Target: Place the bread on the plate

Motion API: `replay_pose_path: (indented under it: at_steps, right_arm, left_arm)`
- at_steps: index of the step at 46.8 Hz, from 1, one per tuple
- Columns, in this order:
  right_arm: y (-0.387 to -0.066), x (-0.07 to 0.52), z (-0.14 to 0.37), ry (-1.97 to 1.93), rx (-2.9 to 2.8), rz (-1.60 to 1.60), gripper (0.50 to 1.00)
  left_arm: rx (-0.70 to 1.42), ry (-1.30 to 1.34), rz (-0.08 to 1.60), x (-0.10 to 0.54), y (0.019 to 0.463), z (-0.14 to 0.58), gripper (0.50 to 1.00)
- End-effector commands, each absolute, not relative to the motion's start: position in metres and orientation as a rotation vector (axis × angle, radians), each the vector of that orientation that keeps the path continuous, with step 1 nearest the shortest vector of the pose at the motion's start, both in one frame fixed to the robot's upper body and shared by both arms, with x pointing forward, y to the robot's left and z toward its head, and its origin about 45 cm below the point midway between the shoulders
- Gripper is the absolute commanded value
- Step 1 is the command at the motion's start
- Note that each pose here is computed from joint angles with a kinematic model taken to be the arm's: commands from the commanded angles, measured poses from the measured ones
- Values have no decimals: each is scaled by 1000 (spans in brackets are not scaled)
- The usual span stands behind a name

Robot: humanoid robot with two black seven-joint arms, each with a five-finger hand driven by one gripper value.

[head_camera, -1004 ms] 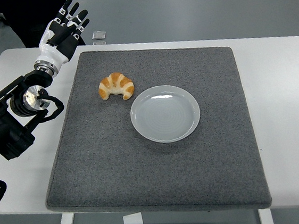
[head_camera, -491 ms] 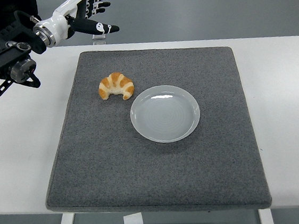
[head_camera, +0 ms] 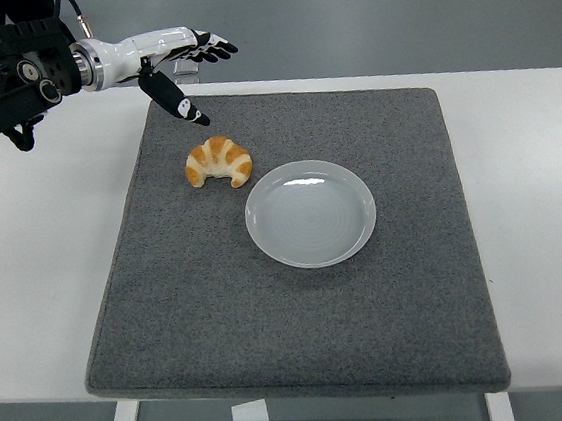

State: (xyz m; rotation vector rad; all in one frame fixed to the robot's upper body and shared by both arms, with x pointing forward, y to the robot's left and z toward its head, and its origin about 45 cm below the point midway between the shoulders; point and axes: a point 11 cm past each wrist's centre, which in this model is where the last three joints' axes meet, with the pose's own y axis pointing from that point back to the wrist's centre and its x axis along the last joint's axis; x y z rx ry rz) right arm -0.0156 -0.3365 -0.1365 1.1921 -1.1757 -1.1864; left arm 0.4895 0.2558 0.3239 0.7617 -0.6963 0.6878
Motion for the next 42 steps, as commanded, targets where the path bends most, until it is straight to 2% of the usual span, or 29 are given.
replay_pose_path:
  at_steps: [1, 17, 42]
  right_arm:
    - [-336, -16, -136, -1176, 1192, -1187, 952]
    - [-336, -16, -136, -1176, 1192, -1187, 952]
    - [-336, -16, -136, -1176, 1192, -1187, 952]
  left_arm:
    - [801, -722, 651, 487, 256, 317, 996]
    - [905, -785, 544, 482, 250, 291, 994]
    - [935, -791, 571, 488, 229, 239, 990]
